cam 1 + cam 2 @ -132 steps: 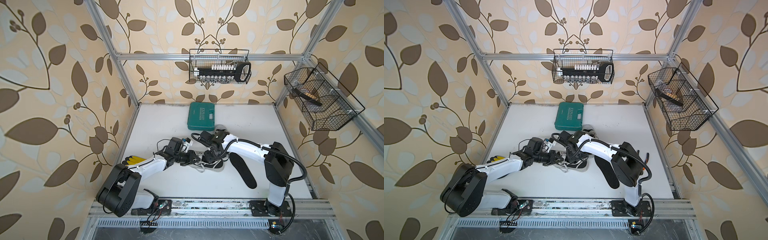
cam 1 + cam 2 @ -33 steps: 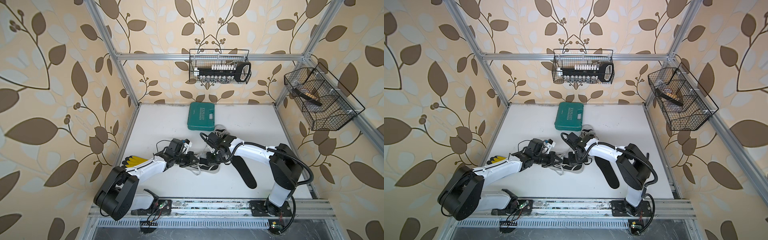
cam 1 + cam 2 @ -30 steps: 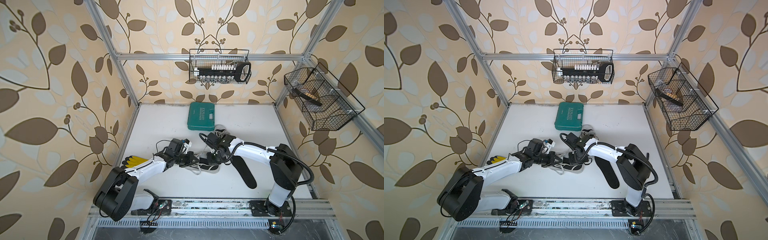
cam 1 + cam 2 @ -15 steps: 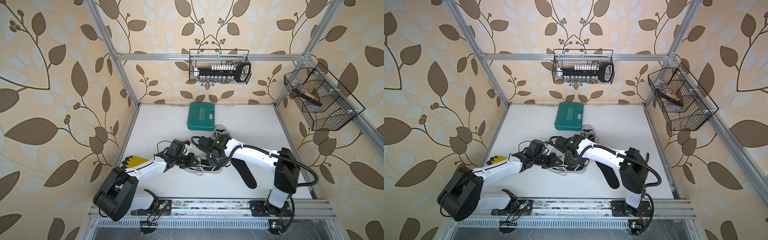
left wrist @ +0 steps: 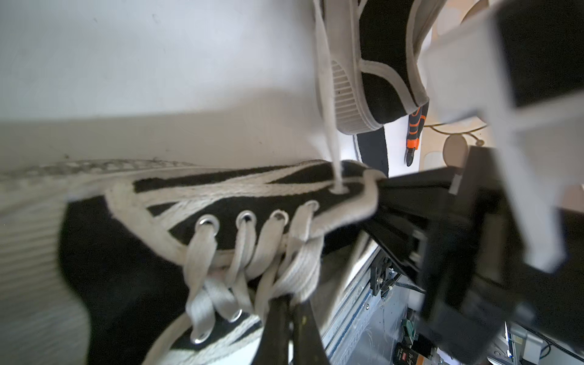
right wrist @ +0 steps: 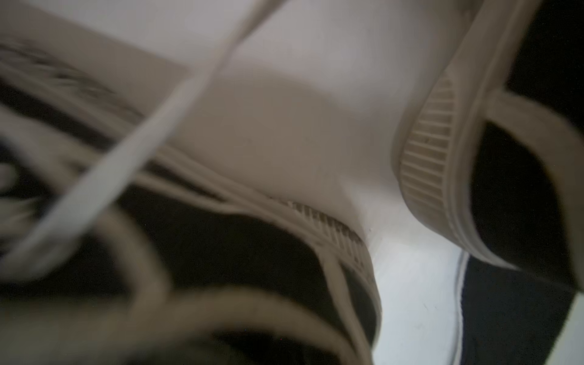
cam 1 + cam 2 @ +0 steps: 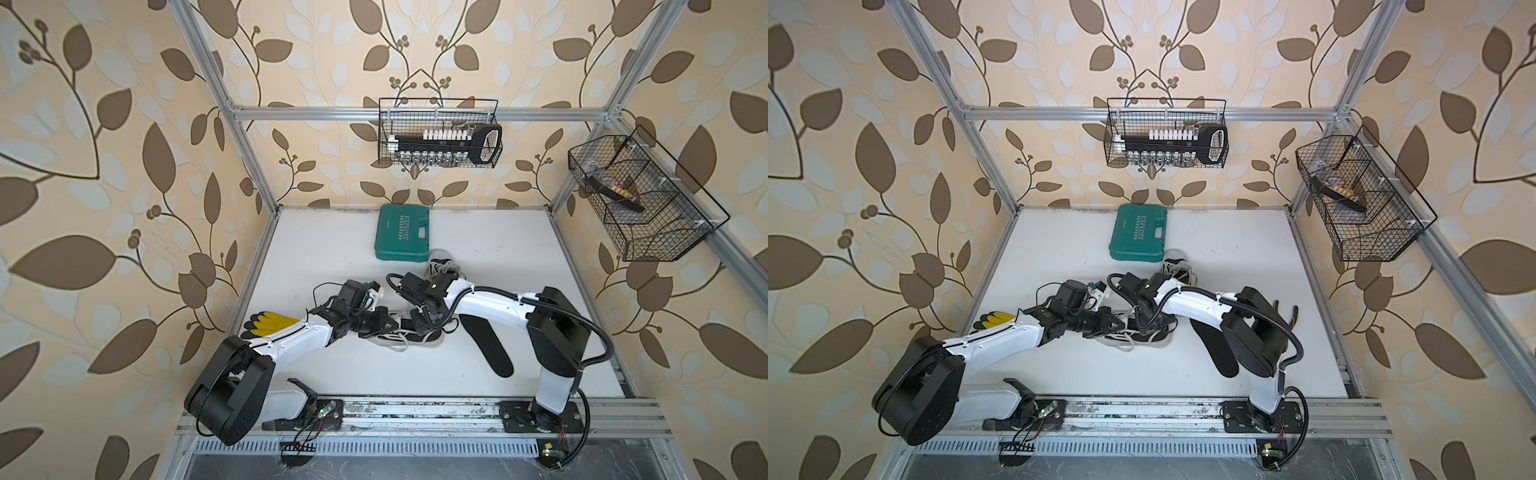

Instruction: Insert the insole into the shoe

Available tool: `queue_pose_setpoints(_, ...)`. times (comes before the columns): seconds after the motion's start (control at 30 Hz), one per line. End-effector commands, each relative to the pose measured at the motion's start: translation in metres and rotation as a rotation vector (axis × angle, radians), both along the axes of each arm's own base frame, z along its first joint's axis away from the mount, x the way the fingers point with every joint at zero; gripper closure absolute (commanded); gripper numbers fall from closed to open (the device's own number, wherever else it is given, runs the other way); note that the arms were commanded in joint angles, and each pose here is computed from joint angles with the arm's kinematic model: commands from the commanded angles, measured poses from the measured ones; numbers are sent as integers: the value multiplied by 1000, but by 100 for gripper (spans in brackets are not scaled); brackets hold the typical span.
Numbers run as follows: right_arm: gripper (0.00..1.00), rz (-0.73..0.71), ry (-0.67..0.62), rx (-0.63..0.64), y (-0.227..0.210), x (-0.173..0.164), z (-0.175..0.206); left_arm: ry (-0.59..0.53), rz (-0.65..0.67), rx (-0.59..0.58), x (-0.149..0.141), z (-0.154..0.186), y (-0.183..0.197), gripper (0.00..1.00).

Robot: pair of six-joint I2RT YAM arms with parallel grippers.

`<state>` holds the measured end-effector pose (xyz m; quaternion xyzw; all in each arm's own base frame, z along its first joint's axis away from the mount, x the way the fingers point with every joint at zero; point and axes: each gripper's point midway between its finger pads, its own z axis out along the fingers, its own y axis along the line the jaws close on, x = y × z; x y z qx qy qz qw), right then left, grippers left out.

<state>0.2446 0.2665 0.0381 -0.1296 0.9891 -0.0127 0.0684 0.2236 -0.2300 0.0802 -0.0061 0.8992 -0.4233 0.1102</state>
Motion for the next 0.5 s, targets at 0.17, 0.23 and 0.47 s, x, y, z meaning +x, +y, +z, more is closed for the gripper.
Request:
queue_pose_setpoints(0.17, 100, 62, -118, -38, 2, 8, 43, 20, 6, 37, -8, -12, 8, 100)
queue_pose_setpoints(0.23, 100, 64, -122, -62, 0, 4, 43, 23, 11, 34, -8, -13, 8, 100)
queue_pose_setpoints(0.47, 100, 61, -56, -152, -17, 12, -19, 25, 10, 28, -9, -14, 8, 100)
